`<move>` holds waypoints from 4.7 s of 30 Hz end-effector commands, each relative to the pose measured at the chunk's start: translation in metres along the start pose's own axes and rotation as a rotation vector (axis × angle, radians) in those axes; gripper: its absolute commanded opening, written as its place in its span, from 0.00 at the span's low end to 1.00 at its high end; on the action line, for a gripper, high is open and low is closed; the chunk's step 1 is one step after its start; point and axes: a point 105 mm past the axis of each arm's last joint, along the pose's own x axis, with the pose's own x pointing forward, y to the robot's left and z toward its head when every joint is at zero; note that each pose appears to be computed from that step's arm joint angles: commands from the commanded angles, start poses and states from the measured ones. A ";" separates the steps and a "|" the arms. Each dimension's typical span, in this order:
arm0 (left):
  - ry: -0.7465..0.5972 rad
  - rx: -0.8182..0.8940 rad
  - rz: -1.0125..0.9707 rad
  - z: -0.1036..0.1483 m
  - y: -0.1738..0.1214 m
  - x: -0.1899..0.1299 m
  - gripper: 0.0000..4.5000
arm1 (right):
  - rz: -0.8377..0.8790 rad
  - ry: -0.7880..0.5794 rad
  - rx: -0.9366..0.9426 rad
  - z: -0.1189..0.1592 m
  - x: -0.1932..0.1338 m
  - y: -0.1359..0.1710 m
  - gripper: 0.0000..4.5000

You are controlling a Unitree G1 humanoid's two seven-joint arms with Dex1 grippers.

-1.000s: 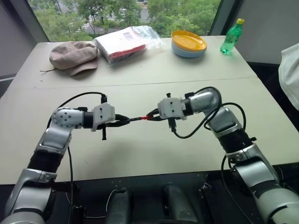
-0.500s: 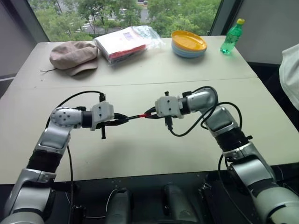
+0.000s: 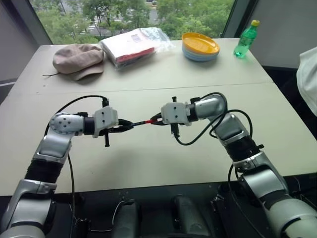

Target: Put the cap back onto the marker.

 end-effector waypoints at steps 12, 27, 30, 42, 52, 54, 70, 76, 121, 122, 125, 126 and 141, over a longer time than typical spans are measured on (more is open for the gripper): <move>-0.108 0.183 -0.008 0.043 0.010 0.001 0.00 | 0.162 0.036 -0.016 -0.005 0.021 0.032 0.01; -0.111 0.178 0.025 0.044 0.011 0.004 0.00 | 0.053 -0.038 -0.022 0.012 0.029 0.017 0.01; -0.127 0.169 0.028 0.046 0.011 0.004 0.00 | 0.015 -0.089 -0.039 0.022 0.030 0.012 0.01; -0.151 0.156 0.033 0.048 0.012 0.003 0.00 | 0.040 -0.174 -0.082 0.040 0.031 0.017 0.01; -0.172 0.169 0.024 0.053 0.013 0.006 0.00 | 0.087 -0.193 -0.108 0.046 0.033 0.027 0.01; -0.176 0.171 0.024 0.054 0.014 0.007 0.00 | 0.082 -0.193 -0.109 0.046 0.034 0.025 0.01; -0.211 0.175 0.035 0.063 0.016 0.015 0.00 | 0.086 -0.207 -0.102 0.049 0.037 0.027 0.01; -0.191 0.151 0.058 0.056 0.017 0.012 0.00 | 0.048 -0.162 -0.086 0.037 0.031 0.018 0.01; 0.066 -0.651 0.916 -0.028 -0.015 -0.104 0.00 | -0.227 -0.075 0.392 -0.009 -0.027 0.006 0.53; 0.077 -0.695 0.945 -0.031 -0.017 -0.106 0.00 | -0.228 -0.075 0.405 -0.009 -0.027 0.008 0.53; 0.144 -0.811 1.060 -0.043 -0.025 -0.116 0.00 | -0.237 -0.088 0.445 -0.007 -0.027 0.013 0.53; 0.166 -0.840 1.088 -0.047 -0.028 -0.118 0.00 | -0.246 -0.099 0.460 -0.005 -0.028 0.013 0.53; 0.341 -1.121 1.154 -0.084 -0.042 -0.133 0.00 | -0.270 -0.247 0.486 0.040 -0.066 -0.023 0.53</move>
